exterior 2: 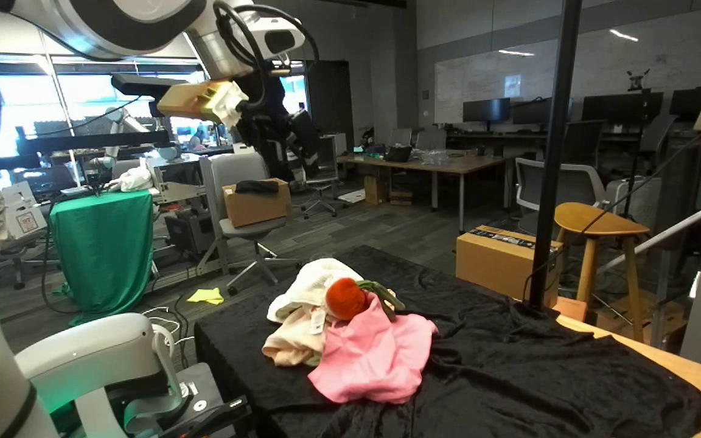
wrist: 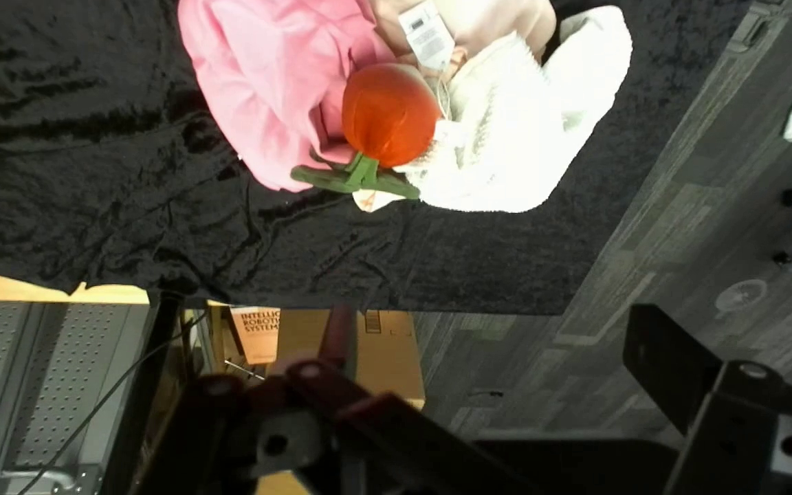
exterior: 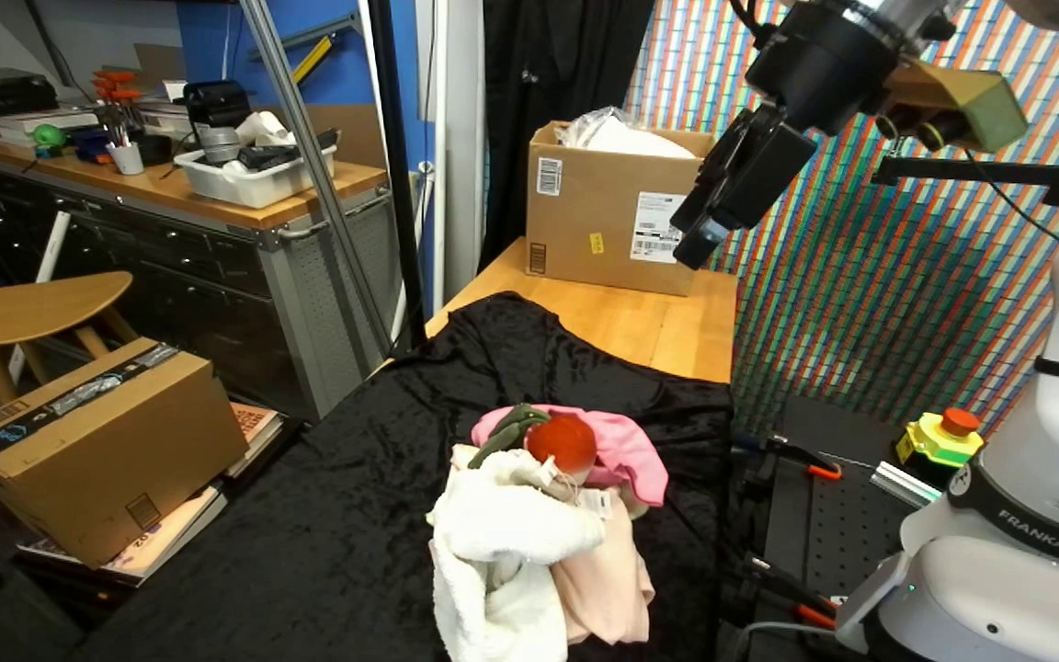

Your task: Stack up all the objects on the table

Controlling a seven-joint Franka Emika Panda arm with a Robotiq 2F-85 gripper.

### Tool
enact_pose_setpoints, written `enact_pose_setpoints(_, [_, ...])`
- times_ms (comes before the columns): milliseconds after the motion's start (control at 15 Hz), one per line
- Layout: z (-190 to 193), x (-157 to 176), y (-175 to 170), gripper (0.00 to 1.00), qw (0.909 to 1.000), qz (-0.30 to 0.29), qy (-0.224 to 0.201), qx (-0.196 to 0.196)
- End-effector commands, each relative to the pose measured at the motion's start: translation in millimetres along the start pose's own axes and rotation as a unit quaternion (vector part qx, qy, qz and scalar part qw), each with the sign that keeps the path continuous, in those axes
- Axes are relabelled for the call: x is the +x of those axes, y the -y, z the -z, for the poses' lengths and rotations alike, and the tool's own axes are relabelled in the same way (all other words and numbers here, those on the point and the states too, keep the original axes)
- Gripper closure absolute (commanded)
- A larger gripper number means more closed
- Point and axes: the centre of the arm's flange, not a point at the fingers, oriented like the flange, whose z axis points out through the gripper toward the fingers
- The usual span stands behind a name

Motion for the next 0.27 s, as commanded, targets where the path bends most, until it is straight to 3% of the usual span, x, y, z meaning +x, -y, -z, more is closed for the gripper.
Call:
enact_pose_setpoints(0, [5.5, 0.7, 0.0, 0.00, 1.0000, 0.000, -0.010, 0.000])
enact_pose_setpoints(200, [5.3, -1.4, -0.2, 0.00, 1.0000, 0.000, -0.007, -0.001])
